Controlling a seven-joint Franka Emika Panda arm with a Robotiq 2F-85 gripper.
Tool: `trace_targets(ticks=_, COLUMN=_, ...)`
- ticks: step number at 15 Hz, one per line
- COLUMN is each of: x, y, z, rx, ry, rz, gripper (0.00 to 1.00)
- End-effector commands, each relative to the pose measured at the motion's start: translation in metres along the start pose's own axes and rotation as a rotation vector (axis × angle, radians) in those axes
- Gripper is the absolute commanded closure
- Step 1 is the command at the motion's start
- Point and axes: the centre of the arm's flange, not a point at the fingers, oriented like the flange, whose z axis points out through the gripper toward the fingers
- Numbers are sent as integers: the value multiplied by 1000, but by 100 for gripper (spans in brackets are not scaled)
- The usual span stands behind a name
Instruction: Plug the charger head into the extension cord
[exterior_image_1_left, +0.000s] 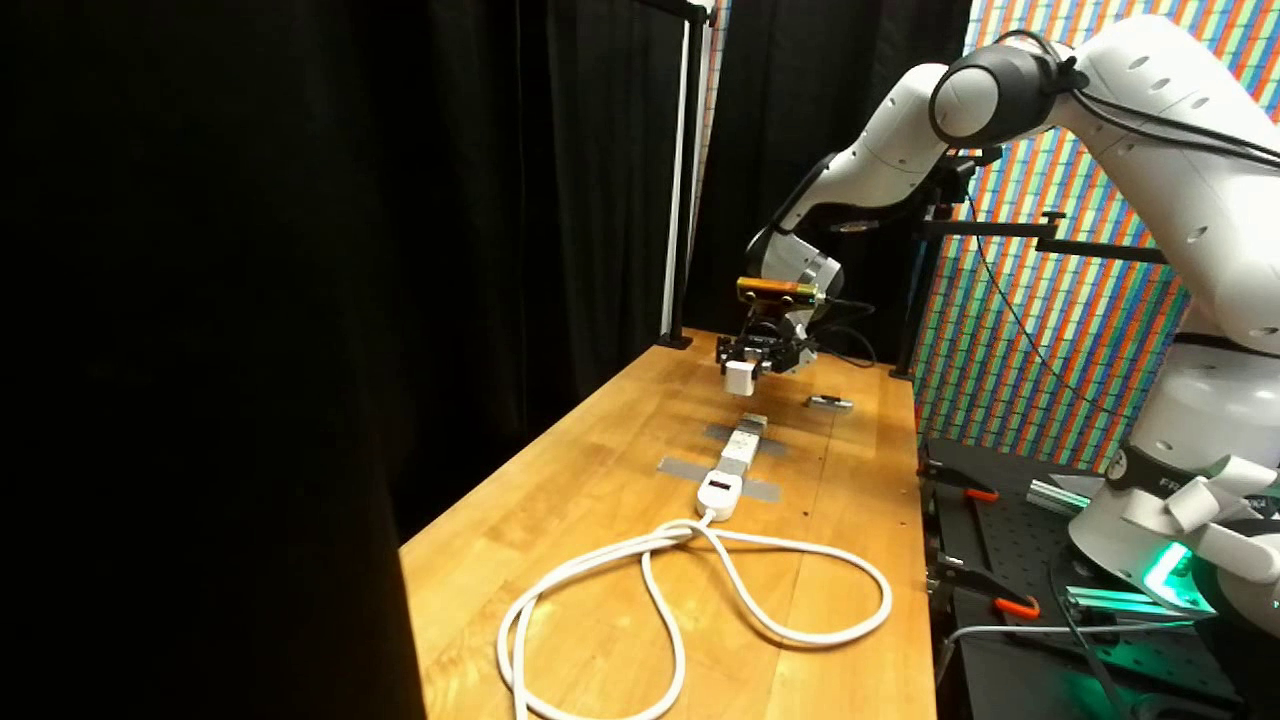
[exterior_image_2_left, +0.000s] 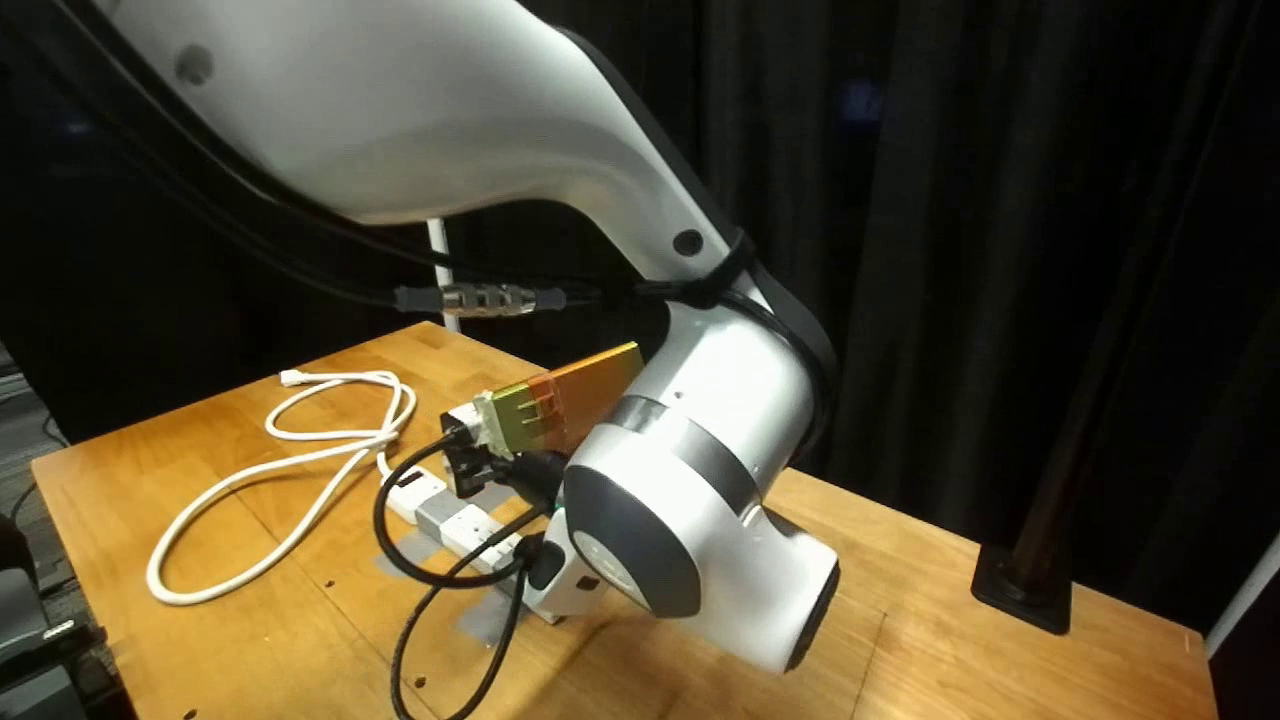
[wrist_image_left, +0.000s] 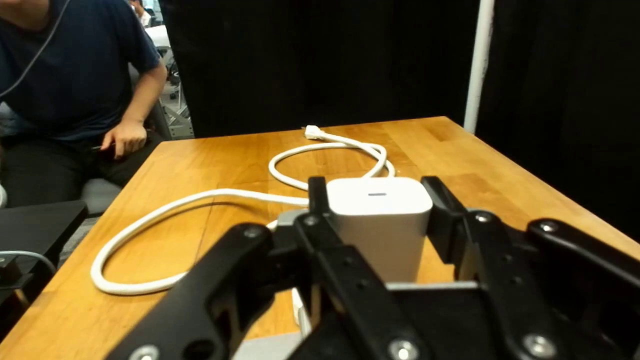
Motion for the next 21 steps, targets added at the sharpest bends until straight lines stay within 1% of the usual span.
trace_targets(ticks=1, x=16, y=-20, z=-13, rx=-4, ry=-57, rz=38, gripper=77)
trace_targets(ticks=2, x=21, y=-20, z=-12, rx=-16, ry=-63, rz=57, gripper=77)
trace_targets(ticks=4, x=29, y=-21, z=-7, rx=-68, ry=-83, rz=93, gripper=77)
trace_targets(ticks=7, x=42, y=-23, z=-2, rx=-145, ry=-82, rz=119, gripper=77)
trace_targets(ticks=10, x=54, y=-23, z=-2, rx=-230, ry=-47, rz=136, gripper=77)
trace_targets(ticks=12, x=59, y=-24, z=-2, rx=-270, ry=-9, rz=125, gripper=77)
trace_targets(ticks=16, x=62, y=-34, z=-3, rx=-297, ry=39, rz=82, gripper=77)
trace_targets(ticks=21, x=65, y=-45, z=-6, rx=-290, ry=58, rz=-6, gripper=77)
